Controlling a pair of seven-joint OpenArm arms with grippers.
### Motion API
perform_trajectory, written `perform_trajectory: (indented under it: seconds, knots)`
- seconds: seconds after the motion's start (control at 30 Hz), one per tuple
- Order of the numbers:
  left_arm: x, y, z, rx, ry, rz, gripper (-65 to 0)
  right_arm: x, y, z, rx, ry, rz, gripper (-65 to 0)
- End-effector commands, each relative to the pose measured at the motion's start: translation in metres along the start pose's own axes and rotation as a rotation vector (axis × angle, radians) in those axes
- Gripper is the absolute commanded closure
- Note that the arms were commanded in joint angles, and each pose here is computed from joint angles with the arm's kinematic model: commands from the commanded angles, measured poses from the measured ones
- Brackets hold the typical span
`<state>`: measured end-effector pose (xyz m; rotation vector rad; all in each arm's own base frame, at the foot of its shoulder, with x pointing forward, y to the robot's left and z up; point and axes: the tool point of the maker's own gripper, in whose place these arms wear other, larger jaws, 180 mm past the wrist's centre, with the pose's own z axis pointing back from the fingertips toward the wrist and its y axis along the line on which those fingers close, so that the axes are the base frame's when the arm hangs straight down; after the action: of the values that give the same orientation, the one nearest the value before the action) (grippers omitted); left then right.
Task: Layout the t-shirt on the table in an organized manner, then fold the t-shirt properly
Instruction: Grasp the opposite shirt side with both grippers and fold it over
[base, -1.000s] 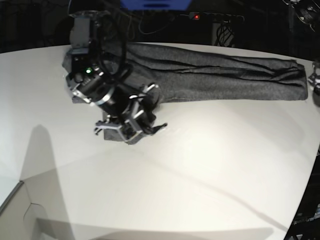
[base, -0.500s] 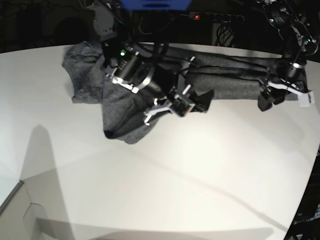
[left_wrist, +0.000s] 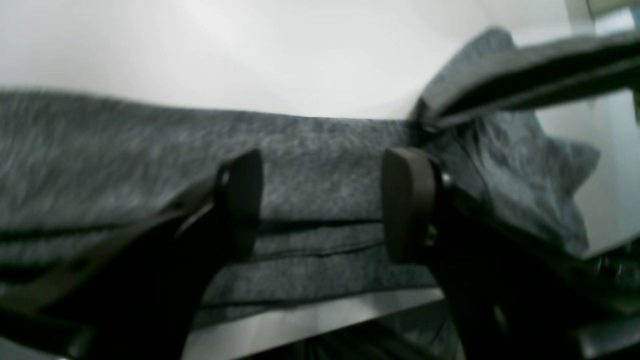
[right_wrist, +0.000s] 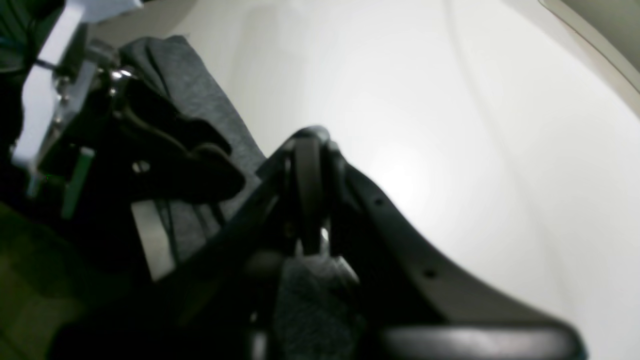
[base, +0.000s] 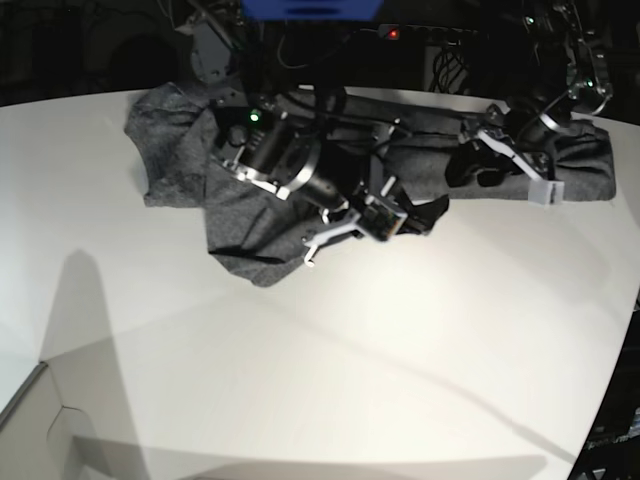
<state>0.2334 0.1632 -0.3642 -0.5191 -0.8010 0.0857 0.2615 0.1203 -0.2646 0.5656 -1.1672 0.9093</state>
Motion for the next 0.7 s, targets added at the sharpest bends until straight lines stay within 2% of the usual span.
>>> perform_trajectory:
  seconds: [0.0, 0.17, 0.47, 0.67]
  knots:
    - [0.01, -0.004, 0.003, -0.018, -0.028, -0.023, -36.7, 0.02, -0.001, 0.0, 0.0, -0.071, 0.003, 0.0]
    - [0.021, -0.013, -0.005, -0.043, -0.035, -0.061, -36.7, 0.022, 0.006, -0.002, 0.02, -0.074, 0.009, 0.0]
    - [0.025, -0.035, -0.018, -0.004, 0.031, -0.335, -36.7, 0.018, 0.006, -0.005, 0.028, -0.063, 0.006, 0.0]
    - [0.022, -0.028, -0.018, 0.052, 0.059, -0.411, -36.7, 0.023, 0.0, -0.006, 0.017, -0.072, 0.02, 0.0]
